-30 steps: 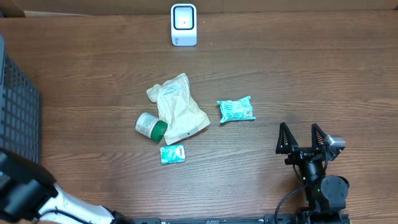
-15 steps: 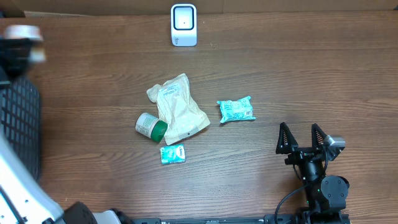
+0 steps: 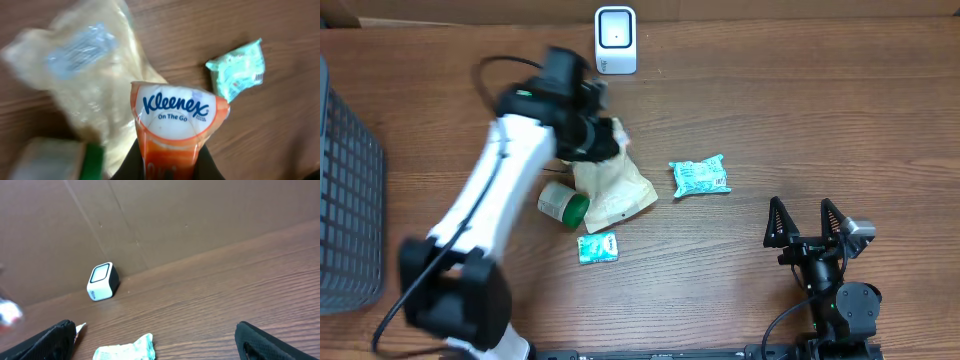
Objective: Scan the item barcode
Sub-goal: 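Carry the Kleenex pack toward the scanner and drop it on table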
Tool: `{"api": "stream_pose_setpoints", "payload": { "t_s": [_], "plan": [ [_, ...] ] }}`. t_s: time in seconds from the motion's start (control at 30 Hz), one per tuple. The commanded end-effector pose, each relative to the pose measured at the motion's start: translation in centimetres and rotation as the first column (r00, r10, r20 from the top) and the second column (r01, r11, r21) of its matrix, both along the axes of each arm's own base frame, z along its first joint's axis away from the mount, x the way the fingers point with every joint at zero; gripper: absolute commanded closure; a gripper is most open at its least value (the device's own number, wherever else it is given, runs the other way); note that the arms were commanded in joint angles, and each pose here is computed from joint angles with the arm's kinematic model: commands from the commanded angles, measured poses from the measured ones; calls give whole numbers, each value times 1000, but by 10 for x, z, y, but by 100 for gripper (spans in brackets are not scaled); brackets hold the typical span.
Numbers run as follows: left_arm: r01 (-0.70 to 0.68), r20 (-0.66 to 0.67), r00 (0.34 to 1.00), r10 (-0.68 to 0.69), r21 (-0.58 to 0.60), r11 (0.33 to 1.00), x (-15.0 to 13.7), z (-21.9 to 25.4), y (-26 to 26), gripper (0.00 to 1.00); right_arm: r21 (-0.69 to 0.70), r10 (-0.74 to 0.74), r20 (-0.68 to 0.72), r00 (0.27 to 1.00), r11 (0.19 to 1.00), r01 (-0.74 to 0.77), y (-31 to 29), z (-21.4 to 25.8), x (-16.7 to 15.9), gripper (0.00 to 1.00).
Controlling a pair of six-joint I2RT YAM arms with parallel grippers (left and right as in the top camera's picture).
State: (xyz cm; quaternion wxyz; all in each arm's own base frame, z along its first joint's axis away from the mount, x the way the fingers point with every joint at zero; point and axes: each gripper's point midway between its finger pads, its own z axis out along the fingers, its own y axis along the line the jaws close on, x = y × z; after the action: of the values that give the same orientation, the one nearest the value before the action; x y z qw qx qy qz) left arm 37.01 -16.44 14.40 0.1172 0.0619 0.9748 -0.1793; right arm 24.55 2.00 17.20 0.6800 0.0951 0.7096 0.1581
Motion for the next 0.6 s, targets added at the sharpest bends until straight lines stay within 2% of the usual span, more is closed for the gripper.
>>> {"api": "stream_pose_setpoints", "payload": {
  "t_s": [0.0, 0.13, 0.2, 0.27, 0.3, 0.4, 0.47, 0.57],
  "plan": [
    [-14, -21, 1000, 15, 13, 1000, 0, -26, -36, 96, -4, 7, 3, 1000, 1000, -7, 2, -2, 0, 0],
    [8, -12, 1000, -8, 26, 1000, 0, -44, -67, 94, -4, 7, 3, 1000, 1000, -7, 2, -2, 0, 0],
    [-52, -24, 998, 53, 71, 996, 0, -53, -64, 85, -3, 7, 3, 1000, 1000, -7, 2, -2, 0, 0],
    [-65, -33, 997, 68, 79, 995, 0, -57, -64, 73, -3, 7, 3, 1000, 1000, -7, 2, -2, 0, 0],
    [-65, -34, 997, 68, 80, 995, 0, -57, -64, 61, -3, 7, 3, 1000, 1000, -7, 2, -2, 0, 0],
    [-69, -36, 997, 72, 75, 995, 0, -57, -64, 12, -3, 7, 3, 1000, 1000, -7, 2, -2, 0, 0],
    [-80, -47, 995, 83, 62, 995, -2, -57, -66, 1, -4, 7, 3, 1000, 1000, -7, 2, -2, 0, 0],
    [-69, -50, 996, 70, 20, 997, -2, -46, -73, 0, -4, 7, 3, 1000, 1000, -7, 2, -2, 0, 0]
  ]
}}
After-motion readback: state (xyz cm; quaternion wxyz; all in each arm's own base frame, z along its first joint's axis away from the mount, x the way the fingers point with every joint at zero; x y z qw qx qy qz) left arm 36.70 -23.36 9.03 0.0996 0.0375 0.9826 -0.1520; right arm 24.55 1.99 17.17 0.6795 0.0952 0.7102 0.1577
